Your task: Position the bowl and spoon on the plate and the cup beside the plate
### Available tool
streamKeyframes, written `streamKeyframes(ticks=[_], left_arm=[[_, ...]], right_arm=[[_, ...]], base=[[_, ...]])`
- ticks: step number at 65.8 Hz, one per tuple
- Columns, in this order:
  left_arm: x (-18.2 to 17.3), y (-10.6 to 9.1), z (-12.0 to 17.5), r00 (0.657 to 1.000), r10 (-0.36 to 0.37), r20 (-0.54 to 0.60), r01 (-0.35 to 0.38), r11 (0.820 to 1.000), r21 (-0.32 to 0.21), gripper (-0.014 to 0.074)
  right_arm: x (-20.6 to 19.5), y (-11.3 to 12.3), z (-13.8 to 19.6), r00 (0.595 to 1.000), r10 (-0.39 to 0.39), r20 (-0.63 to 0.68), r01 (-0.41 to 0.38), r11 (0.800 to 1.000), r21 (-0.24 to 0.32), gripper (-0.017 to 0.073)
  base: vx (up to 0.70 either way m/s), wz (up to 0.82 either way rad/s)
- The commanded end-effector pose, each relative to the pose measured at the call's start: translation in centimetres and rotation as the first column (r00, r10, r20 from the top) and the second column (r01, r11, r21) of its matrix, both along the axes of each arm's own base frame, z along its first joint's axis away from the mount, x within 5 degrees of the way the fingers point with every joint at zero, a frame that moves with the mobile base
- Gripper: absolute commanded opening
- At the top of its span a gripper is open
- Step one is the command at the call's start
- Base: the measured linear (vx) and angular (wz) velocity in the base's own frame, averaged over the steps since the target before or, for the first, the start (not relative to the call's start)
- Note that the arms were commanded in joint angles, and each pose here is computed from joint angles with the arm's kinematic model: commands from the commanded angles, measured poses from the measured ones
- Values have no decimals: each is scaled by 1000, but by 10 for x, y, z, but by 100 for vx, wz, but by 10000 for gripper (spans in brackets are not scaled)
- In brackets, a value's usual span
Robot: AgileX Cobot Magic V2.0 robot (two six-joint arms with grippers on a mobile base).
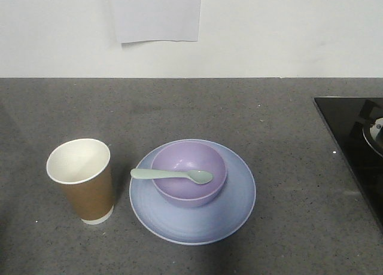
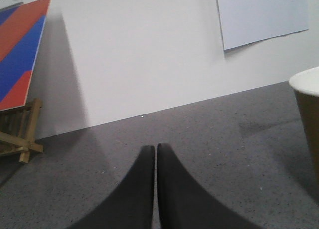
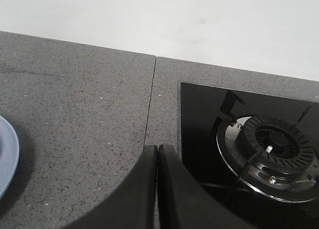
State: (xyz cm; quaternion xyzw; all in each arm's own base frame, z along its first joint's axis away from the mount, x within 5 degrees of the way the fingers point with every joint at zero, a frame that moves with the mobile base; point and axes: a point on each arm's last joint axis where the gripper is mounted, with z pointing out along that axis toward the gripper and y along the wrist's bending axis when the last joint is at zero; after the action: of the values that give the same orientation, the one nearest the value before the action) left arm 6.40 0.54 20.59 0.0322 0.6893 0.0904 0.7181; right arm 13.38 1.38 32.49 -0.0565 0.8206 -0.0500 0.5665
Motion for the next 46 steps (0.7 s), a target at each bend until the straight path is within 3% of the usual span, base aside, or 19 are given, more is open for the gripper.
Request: streamKeyframes(ticks=[1, 46], left_arm=[[-3, 1, -7, 999, 21, 27, -21, 1000, -1, -8], [-4, 0, -11, 1000, 9, -12, -9, 999, -34, -8]], right_arm=[[1, 1, 13, 997, 22, 70, -21, 1000, -19, -6], [1, 0, 12, 997, 21, 68, -19, 1000, -19, -6]], base=[[0, 0], [0, 0]])
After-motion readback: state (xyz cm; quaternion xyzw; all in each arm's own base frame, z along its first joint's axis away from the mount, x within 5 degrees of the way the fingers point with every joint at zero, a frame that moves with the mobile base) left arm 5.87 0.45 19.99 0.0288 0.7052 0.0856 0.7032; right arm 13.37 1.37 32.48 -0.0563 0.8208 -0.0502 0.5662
